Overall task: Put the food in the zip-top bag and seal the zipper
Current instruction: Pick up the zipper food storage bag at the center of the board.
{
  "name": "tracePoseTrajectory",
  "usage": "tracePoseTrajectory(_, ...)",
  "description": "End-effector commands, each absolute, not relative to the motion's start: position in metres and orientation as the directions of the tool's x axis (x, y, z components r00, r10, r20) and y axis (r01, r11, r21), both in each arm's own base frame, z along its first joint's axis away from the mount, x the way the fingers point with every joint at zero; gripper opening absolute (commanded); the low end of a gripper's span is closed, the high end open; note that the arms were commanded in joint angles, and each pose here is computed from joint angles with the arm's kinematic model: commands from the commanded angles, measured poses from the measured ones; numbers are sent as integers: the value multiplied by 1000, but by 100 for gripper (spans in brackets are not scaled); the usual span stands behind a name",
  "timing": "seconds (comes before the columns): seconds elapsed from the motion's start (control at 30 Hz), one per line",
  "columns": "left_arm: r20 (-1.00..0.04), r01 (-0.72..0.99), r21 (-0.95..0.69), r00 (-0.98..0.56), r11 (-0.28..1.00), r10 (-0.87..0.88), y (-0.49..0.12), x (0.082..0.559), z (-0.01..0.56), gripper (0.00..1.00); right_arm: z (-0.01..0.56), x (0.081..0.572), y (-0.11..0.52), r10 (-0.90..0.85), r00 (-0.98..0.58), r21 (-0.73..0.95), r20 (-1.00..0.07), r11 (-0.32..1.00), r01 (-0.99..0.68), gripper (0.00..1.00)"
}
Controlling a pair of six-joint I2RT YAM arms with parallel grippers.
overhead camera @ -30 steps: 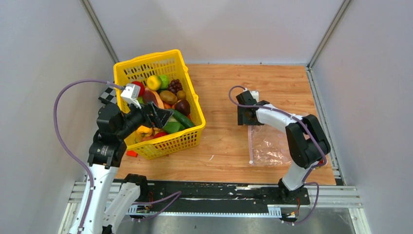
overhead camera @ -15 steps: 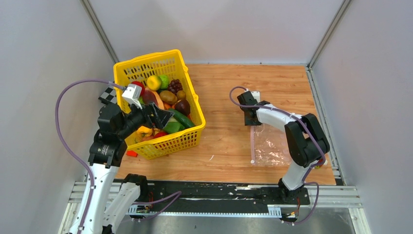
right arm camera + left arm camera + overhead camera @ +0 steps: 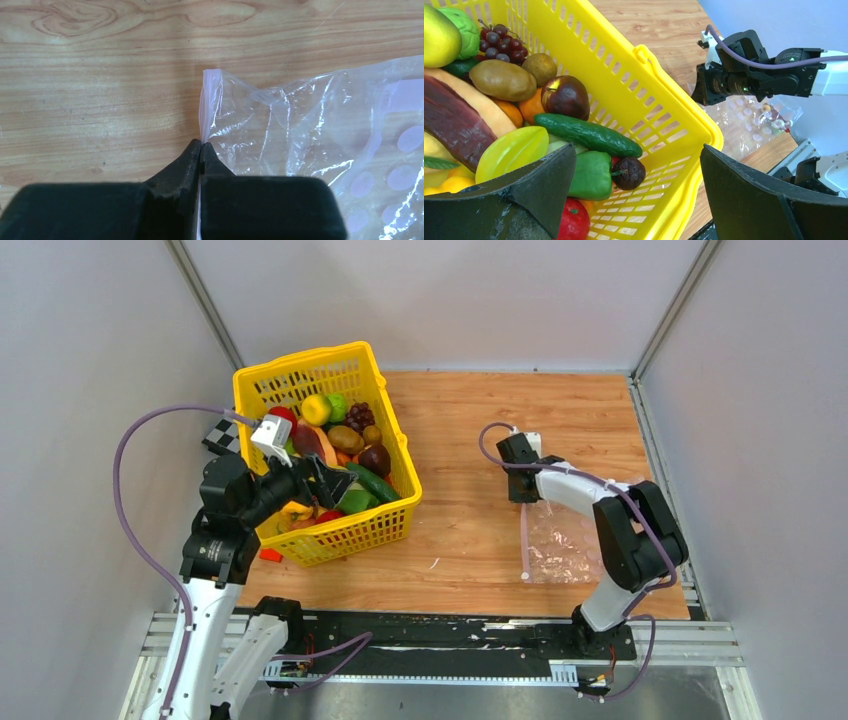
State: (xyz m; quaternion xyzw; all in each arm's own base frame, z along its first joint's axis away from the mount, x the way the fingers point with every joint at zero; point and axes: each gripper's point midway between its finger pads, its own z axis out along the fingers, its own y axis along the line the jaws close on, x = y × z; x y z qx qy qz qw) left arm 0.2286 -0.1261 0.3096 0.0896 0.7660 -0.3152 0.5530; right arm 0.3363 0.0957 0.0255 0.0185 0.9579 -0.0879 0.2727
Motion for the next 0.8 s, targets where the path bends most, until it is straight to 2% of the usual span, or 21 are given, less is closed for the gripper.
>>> tracePoseTrajectory(0.0, -914, 514, -364, -357, 777, -192, -128, 224, 313, 100, 48, 345, 100, -1, -805, -108, -593, 991, 78, 0)
tracePoseTrajectory(0.13, -917, 531, -362, -350, 766, -190, -131, 222, 319, 100, 68, 344, 115, -8, -787, -26, -617, 1000, 11, 0)
tracePoseTrajectory(0.23, -922, 538, -355, -337, 764, -191, -133, 222, 325, 100, 89, 338, 143, 6, -779, 119, -627, 989, -89, 0)
tracePoseTrajectory(0.37, -928, 551, -347, -320, 759, -192, -143, 224, 334, 100, 131, 331, 181, 34, -742, 304, -669, 924, -232, 0)
tracePoseTrajectory(0.53, -941, 621, -288, -324, 729, -96, -185, 222, 337, 98, 171, 326, 205, 72, -720, 420, -690, 850, -318, 0)
tracePoseTrajectory(0.6, -945, 629, -258, -324, 733, -55, -203, 221, 335, 95, 182, 330, 209, 141, -714, 470, -686, 835, -287, 0)
tracePoseTrajectory(0.67, -949, 645, -245, -314, 724, -42, -224, 219, 336, 94, 187, 336, 198, 298, -678, 525, -672, 837, -152, 0)
tracePoseTrajectory(0.77, -951, 690, -236, -309, 685, -17, -260, 208, 336, 92, 213, 337, 207, 435, -584, 645, -685, 735, -209, 0)
